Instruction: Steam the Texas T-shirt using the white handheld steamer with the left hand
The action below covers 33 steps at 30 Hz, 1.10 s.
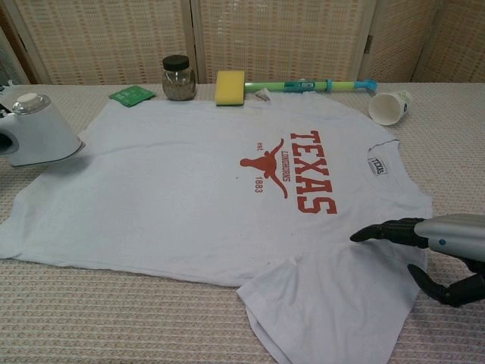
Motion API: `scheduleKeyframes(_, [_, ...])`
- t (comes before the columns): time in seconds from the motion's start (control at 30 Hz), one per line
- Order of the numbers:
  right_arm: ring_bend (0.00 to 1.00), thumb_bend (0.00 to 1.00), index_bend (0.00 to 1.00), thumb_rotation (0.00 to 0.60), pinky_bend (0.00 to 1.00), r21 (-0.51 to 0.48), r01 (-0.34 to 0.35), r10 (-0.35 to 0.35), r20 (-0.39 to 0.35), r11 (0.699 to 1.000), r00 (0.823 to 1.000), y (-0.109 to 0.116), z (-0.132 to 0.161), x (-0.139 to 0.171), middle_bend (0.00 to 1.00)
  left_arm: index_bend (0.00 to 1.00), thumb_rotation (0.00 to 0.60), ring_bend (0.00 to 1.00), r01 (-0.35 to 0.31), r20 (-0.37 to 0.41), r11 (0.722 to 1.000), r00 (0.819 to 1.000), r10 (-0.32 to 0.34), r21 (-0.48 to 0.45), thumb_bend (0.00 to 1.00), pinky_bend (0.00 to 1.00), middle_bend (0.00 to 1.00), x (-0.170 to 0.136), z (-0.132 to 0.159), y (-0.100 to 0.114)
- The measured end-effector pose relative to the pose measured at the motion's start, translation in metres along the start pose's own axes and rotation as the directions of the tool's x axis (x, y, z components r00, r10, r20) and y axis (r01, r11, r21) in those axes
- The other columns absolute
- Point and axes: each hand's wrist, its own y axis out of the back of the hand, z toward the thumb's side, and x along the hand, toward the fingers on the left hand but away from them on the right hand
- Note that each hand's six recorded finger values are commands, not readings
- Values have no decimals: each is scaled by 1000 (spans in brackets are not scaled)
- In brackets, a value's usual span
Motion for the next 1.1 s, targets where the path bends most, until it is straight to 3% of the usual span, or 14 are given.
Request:
scheduleKeyframes(0.23, [0, 794, 0, 325, 0, -4, 5, -5, -1, 1000, 1000, -1, -1, 3, 37, 979, 600, 855, 25, 165, 999, 986, -17, -46, 373, 793, 1000, -17, 52, -1])
scheduleKeyframes(0.47, [0, 796, 0, 325, 0, -2, 0, 0, 2, 1000, 1000, -2, -3, 5, 37, 977, 600, 854, 90, 330, 994, 938, -106, 62, 373, 793, 1000, -53, 99, -23])
scheduleKeyframes(0.73, [0, 800, 0, 324, 0, -3, 1, -1, -1, 1000, 1000, -2, -3, 3, 37, 977, 600, 853, 91, 325, 988, 937, -127, 122, 373, 793, 1000, -72, 81, -37])
scheduleKeyframes(1.1, [0, 809, 0, 325, 0, 3, 8, -8, -6, 1000, 1000, 1, 0, 3, 37, 978, 600, 853, 50, 233, 972, 967, -104, 229, 373, 793, 1000, -66, 30, -47])
